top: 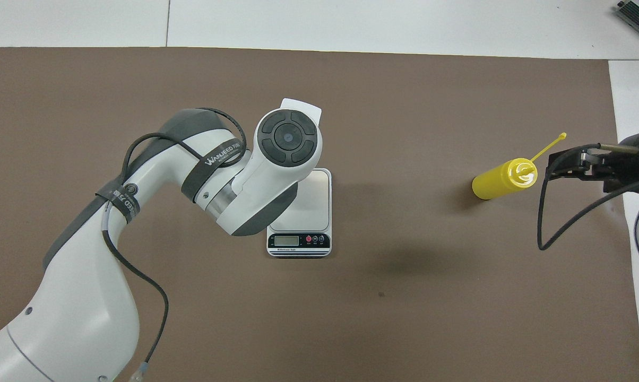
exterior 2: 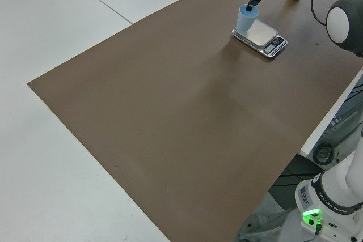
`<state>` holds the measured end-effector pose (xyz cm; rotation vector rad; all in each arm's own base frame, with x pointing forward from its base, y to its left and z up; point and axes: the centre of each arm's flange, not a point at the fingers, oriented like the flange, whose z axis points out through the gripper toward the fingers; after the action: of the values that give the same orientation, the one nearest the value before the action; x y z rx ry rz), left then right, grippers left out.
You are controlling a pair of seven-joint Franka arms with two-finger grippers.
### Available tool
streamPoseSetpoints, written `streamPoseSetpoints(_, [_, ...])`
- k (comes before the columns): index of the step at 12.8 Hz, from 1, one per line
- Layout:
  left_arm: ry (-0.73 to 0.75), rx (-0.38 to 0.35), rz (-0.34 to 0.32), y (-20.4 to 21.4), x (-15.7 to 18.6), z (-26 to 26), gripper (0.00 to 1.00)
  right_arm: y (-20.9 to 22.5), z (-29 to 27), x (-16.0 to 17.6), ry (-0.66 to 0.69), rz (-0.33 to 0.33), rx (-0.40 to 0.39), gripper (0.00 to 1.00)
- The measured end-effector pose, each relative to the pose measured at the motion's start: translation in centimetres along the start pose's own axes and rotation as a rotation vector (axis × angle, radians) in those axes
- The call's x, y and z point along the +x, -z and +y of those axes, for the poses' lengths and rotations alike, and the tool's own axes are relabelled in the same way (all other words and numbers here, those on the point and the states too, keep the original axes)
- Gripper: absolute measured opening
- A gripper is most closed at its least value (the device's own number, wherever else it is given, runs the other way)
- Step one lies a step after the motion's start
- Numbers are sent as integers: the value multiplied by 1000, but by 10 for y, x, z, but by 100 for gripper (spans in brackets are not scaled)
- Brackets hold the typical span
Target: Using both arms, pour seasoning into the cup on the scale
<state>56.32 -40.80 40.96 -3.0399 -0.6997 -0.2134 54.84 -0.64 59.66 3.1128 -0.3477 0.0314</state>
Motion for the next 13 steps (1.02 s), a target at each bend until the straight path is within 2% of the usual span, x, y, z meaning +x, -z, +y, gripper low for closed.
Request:
streamPoseSetpoints(3, [-14,17,5,-13,-7,5,4,0,-1,0,2,0,0,100])
streamPoseSetpoints(9, [-6,22,16,-13,-7,8,4,0,-3,-1,6,-1,0,100])
streamPoseSetpoints(10, [-7,24,19,-14,-7,8,10,-1,-3,-1,6,-1,0,100])
streamPoseSetpoints(11, [-10,27,23,-16,-7,7,10,-1,-3,-1,6,-1,0,100])
streamPoseSetpoints(12, [-11,29,28,-17,-6,8,17,-1,-3,-1,6,-1,0,100])
streamPoseSetpoints(13, [-11,28,34,-16,-4,8,17,-1,-4,-1,7,-1,0,100])
